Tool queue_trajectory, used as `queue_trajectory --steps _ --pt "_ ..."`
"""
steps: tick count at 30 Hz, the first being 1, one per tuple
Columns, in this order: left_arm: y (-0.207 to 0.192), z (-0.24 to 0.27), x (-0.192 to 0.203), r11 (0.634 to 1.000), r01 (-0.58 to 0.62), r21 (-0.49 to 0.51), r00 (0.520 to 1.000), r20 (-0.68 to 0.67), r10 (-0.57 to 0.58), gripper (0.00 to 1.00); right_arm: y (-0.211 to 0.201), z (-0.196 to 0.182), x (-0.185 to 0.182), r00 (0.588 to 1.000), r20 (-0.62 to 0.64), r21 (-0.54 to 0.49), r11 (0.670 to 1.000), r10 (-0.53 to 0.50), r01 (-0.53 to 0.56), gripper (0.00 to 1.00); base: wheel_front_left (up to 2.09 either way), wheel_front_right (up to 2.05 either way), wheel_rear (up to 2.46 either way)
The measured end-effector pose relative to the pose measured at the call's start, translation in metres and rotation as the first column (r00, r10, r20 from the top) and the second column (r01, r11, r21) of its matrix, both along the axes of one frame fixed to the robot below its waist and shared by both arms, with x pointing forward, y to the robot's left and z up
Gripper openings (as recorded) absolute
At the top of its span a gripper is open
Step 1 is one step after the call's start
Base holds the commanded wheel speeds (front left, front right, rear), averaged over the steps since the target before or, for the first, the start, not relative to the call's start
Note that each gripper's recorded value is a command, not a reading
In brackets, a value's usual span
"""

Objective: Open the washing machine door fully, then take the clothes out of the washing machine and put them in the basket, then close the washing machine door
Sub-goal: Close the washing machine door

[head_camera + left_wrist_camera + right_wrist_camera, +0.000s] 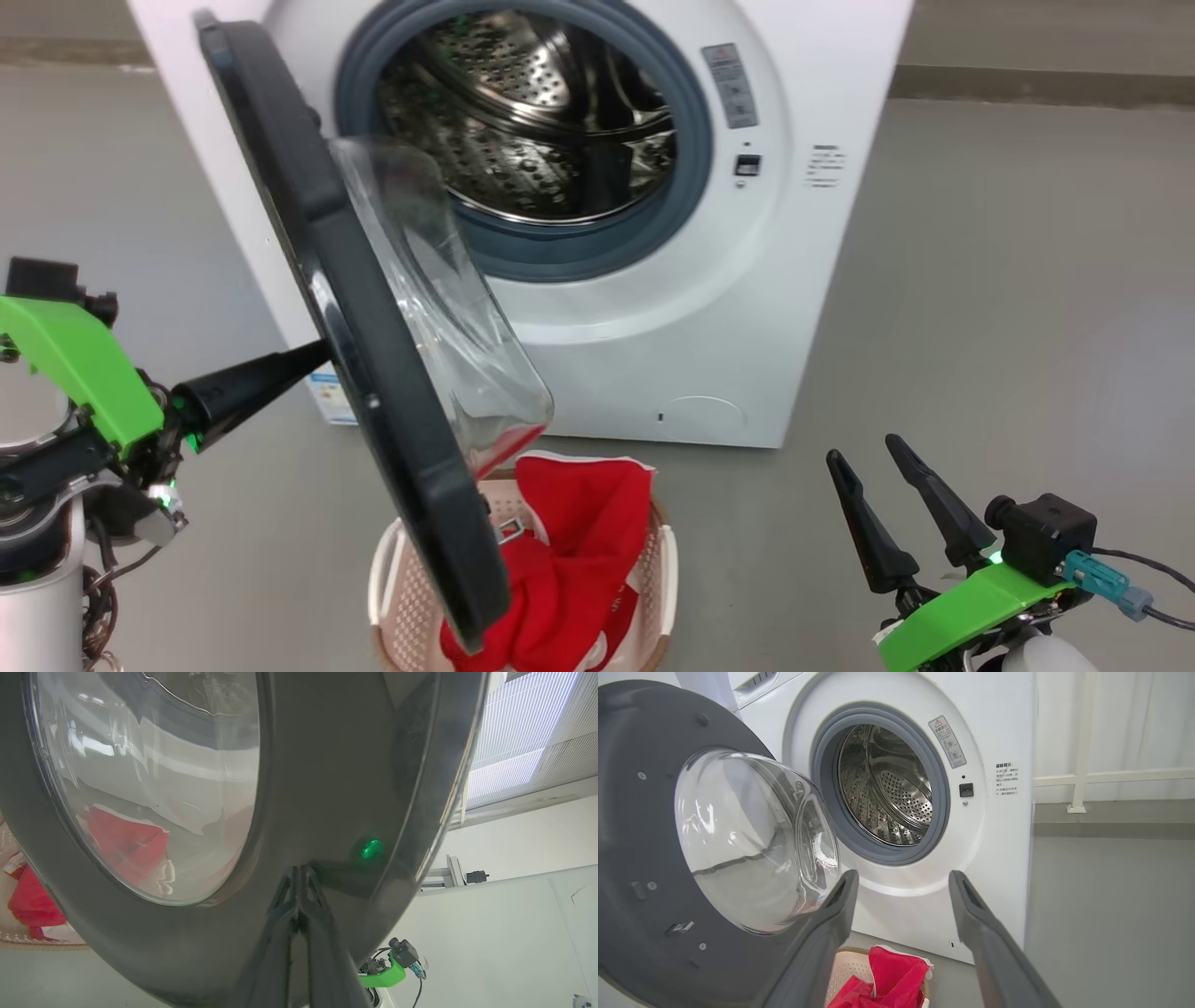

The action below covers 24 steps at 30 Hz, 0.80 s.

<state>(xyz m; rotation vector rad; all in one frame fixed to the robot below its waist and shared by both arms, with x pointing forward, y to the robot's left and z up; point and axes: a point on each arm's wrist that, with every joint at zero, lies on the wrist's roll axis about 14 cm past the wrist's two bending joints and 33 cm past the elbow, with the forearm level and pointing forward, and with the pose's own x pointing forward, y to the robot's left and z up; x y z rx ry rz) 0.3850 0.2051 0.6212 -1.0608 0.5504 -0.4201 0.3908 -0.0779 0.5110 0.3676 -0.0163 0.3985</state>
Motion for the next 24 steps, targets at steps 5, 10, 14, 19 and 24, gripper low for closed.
queue_trajectory --steps 5,10,14,19,24 --pt "-0.028 0.003 0.016 0.998 0.057 -0.036 0.998 0.009 -0.057 0.0 -0.027 0.0 -0.006 0.997 0.001 -0.003 0.997 -0.074 0.074 1.0 0.0 0.0 0.0" --pt "-0.046 0.005 0.029 0.996 0.08 -0.048 0.997 0.021 -0.079 0.0 -0.049 -0.001 -0.013 0.991 0.001 -0.007 0.991 -0.132 0.132 1.0 0.0 0.0 0.0" --pt "-0.056 0.007 0.044 0.995 0.064 -0.079 0.997 0.04 -0.061 0.0 -0.065 -0.003 -0.018 0.984 -0.003 -0.008 0.984 -0.176 0.176 1.0 0.0 0.0 0.0" --pt "-0.069 0.006 0.059 0.993 0.07 -0.095 0.997 0.051 -0.065 0.0 -0.083 -0.006 -0.025 0.974 -0.011 -0.014 0.974 -0.227 0.227 1.0 0.0 0.0 0.0" --pt "-0.085 0.009 0.074 0.991 0.082 -0.106 0.995 0.069 -0.075 0.0 -0.099 -0.008 -0.031 0.963 -0.017 -0.02 0.963 -0.27 0.27 1.0 0.0 0.0 0.0"
